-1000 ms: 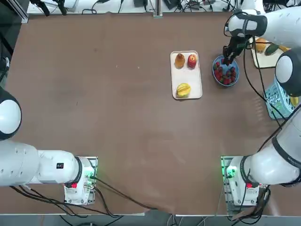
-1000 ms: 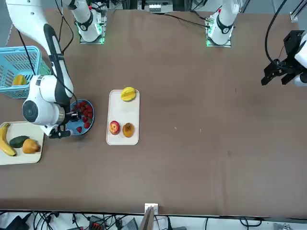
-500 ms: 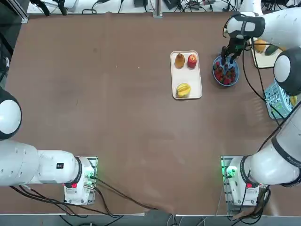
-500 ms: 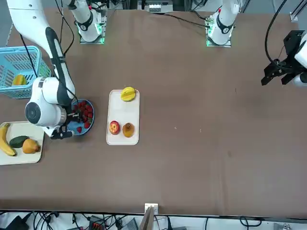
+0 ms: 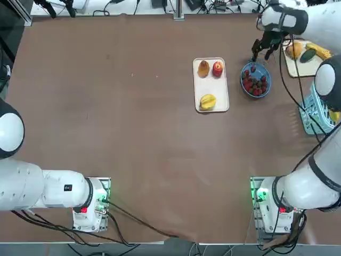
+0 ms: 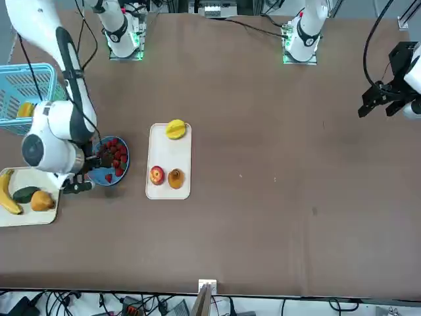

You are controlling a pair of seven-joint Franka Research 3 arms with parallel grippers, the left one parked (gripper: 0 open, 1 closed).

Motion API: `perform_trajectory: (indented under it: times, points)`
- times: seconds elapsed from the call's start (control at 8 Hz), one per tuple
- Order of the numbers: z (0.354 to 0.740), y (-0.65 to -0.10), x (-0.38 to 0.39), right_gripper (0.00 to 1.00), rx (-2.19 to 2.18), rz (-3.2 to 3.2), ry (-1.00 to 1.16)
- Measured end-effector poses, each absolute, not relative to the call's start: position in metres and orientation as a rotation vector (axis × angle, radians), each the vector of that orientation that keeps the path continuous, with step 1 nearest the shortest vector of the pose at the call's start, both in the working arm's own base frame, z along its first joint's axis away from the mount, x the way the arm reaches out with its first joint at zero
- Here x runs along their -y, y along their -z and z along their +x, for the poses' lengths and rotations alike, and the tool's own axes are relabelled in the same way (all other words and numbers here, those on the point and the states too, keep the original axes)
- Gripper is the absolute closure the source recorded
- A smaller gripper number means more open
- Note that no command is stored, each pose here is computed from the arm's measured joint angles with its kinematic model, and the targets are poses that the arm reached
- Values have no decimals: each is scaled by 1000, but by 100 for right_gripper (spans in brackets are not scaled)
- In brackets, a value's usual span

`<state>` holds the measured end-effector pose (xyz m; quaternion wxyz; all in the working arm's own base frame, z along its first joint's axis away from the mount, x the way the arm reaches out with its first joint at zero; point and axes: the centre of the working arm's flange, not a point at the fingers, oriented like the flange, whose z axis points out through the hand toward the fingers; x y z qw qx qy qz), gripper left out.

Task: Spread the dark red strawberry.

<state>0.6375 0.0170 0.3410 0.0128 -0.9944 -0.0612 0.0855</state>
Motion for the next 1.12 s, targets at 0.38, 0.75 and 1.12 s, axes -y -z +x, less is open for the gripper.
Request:
perform_trajectory:
  times: [0.38,0.75,1.12]
  points:
    - [635,-503,-27,0,190,-3082,-281]
    - [614,-598,-25,0,126,-3096,-136]
    - [577,-630,-15,0,37,-3130,-99]
